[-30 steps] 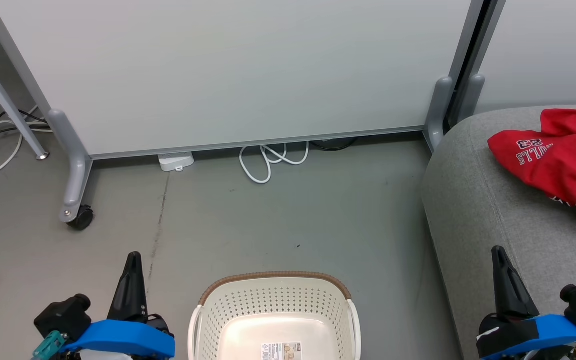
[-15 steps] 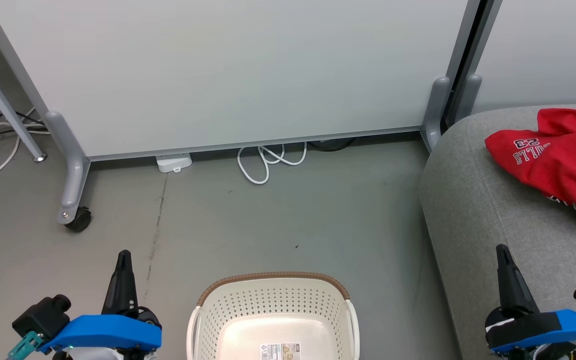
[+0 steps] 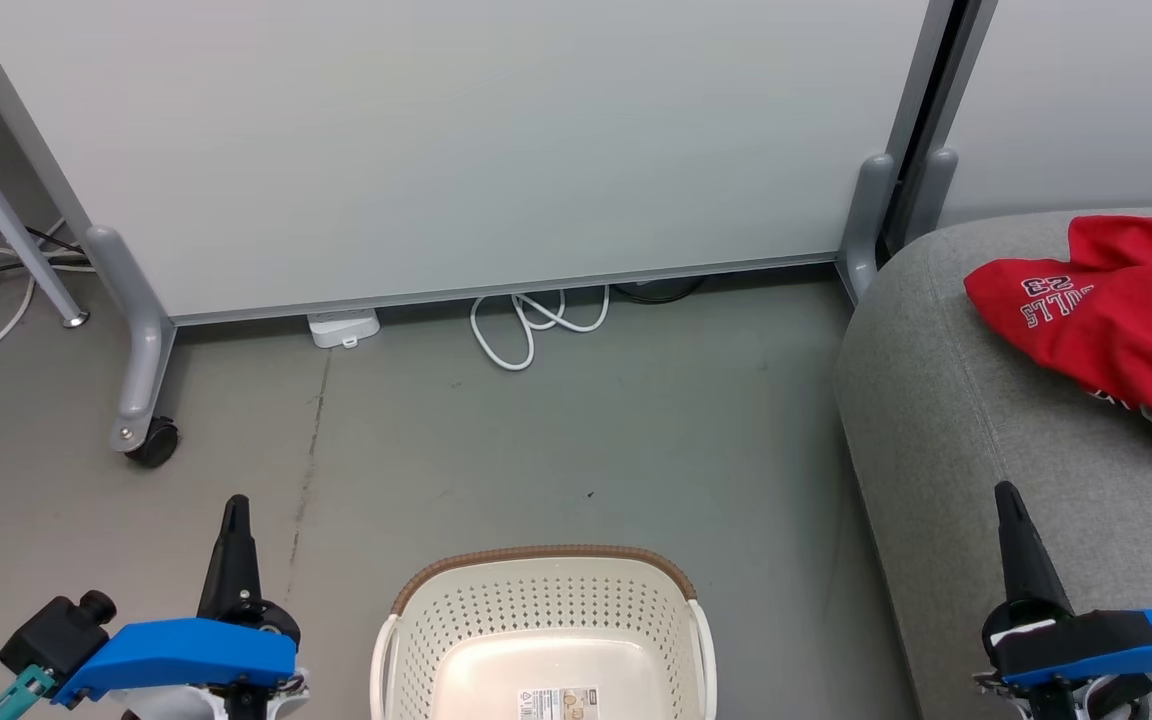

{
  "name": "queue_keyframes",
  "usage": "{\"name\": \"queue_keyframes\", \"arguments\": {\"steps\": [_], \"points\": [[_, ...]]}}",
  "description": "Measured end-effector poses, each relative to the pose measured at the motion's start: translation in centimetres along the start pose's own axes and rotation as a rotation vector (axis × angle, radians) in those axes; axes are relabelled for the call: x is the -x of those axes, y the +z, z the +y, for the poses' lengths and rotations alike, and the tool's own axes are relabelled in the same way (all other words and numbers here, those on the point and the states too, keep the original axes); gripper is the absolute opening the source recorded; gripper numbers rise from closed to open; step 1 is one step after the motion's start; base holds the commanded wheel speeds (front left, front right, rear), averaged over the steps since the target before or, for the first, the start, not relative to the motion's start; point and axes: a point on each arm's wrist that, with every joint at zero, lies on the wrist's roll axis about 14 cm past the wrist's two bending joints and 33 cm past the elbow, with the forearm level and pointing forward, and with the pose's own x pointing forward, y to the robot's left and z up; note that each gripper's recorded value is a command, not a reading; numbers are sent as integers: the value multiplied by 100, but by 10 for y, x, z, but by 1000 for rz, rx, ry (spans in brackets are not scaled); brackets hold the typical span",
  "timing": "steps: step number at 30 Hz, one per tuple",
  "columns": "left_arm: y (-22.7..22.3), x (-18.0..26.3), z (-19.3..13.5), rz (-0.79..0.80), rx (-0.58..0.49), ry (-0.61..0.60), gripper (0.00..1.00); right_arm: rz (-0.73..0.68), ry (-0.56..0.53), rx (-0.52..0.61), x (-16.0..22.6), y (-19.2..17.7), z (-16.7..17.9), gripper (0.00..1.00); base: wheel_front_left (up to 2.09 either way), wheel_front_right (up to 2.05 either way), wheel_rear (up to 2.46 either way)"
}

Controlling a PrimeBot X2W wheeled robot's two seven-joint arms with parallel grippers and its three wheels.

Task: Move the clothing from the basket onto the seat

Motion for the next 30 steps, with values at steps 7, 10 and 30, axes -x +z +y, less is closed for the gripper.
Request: {"name": "queue_keyframes", "arguments": {"steps": [7,10,30], "points": [[2,-2,0,0,84,2,0,2,-6,-90,0,1,-1,0,0,0,0],[3,-2,0,0,120,3,0,4,-8,-125,0,1,-1,0,0,0,0],[9,-7,-6,1,327,-15,0,6,1,-345,-3,5,2,0,0,0,0]]}}
